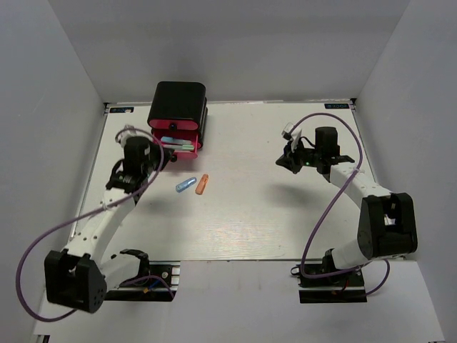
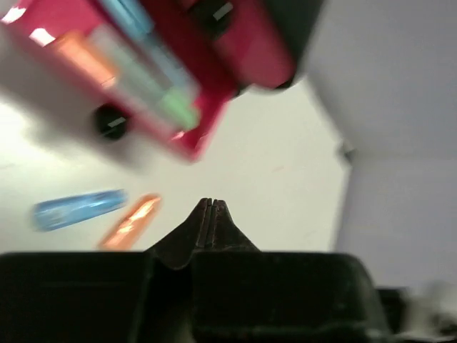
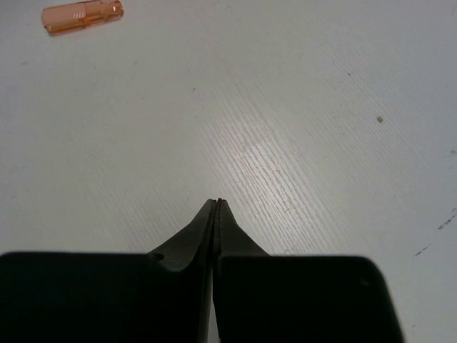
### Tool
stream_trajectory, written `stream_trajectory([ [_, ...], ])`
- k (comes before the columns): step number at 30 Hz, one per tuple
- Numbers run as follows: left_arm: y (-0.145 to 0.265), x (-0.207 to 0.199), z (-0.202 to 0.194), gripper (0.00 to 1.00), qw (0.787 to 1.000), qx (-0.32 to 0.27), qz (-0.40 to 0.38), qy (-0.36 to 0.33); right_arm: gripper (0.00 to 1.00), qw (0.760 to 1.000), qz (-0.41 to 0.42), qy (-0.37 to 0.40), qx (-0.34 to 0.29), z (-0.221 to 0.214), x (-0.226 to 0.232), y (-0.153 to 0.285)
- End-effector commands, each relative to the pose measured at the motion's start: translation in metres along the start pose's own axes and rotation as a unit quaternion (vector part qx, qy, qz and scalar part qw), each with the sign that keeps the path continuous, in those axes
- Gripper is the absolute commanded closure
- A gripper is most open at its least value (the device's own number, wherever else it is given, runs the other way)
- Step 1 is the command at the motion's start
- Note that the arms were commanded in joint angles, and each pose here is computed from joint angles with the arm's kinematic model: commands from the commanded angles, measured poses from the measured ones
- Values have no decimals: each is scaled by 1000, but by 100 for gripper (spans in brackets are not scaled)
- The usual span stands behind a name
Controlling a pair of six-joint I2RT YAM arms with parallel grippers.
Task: Sort the stationery into containers
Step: Close the drawer in the storage box.
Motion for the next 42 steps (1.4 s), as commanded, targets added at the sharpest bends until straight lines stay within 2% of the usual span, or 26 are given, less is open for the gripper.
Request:
stream_trajectory([
  [1,4,53,-39,89,992,46,11,-116,100,999,16,28,3,8,-7,-4],
  [3,2,74,-59,80,990,69,12,-122,97,999,23,32,-1,16,-9,-6],
  [5,-1,85,-70,69,989,81,13,-122,90,999,28,33,-7,19,-7,-7],
  [6,-5,83,-70,56,991,79,12,-106,85,999,28,38,-14,21,-7,-6],
  [7,-6,85,-71,56,992,75,9,-105,85,999,28,36,-14,21,-7,-7],
  [8,-10,86,-73,46,991,78,11,-105,83,999,28,38,-14,21,-8,-7],
  [13,-34,81,-68,38,990,75,22,-119,78,999,26,36,-14,19,-6,-6],
  [20,-68,80,-62,36,986,79,27,-145,77,999,20,36,-15,15,-3,-5],
  [29,-89,72,-35,38,987,43,45,-146,75,999,17,33,-11,12,-5,-5],
  [37,-104,76,-27,62,988,38,51,-139,75,999,15,34,-11,14,-8,-6],
  [42,-110,76,-22,67,989,27,47,-137,75,999,16,33,-9,13,-9,-6],
])
Point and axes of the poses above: each gripper's point midway between its finger pads, its own y axis back along the fingers, its own x axis along the line the jaws close on, z = x × y, the point moved 10 cm from there along y, back along the fingers, and after that the axes turned 11 degrees about -y, right-handed, at the moved point
